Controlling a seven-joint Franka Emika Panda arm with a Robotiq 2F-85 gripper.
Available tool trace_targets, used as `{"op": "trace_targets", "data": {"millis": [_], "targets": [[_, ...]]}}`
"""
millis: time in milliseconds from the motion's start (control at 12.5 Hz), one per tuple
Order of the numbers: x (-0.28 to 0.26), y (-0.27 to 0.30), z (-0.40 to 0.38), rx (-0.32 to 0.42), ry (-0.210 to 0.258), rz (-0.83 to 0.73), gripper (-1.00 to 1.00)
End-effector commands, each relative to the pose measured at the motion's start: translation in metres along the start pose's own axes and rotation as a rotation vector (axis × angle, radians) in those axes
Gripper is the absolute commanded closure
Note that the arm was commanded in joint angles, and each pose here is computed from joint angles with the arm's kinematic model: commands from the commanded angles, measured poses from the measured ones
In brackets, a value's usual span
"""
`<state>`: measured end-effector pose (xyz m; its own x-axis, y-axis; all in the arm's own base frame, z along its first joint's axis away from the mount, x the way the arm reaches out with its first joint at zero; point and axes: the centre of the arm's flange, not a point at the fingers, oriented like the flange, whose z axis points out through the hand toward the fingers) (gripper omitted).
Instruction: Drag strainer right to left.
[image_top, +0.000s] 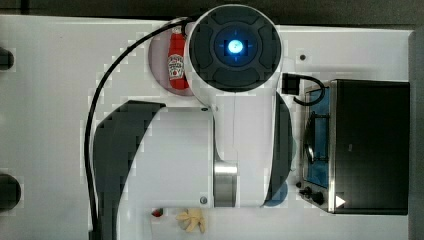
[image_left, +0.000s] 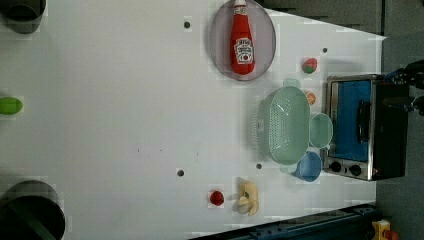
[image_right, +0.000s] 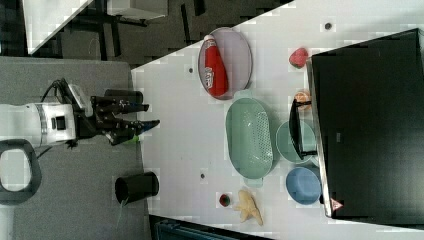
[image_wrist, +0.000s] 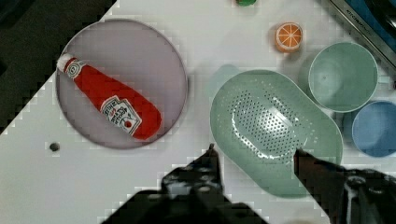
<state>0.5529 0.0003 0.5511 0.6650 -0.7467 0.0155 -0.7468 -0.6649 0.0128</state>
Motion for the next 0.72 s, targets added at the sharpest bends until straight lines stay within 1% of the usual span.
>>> {"op": "trace_targets", "data": {"millis": [80,160,240,480,720], "targets": [[-0.070,0.124,-0.072,0.007,-0.035,0.139,-0.59],[-0.070,0.123,-0.071,0.006,-0.036,0.139,-0.82],[-0.070,0.123,-0.068,0.002,-0.040,0.139,-1.00],[-0.062,0.111,-0.032,-0.013,-0.050,0.139,-1.00],[-0.046,0.090,0.048,-0.013,-0.045,0.165,-1.00]]}}
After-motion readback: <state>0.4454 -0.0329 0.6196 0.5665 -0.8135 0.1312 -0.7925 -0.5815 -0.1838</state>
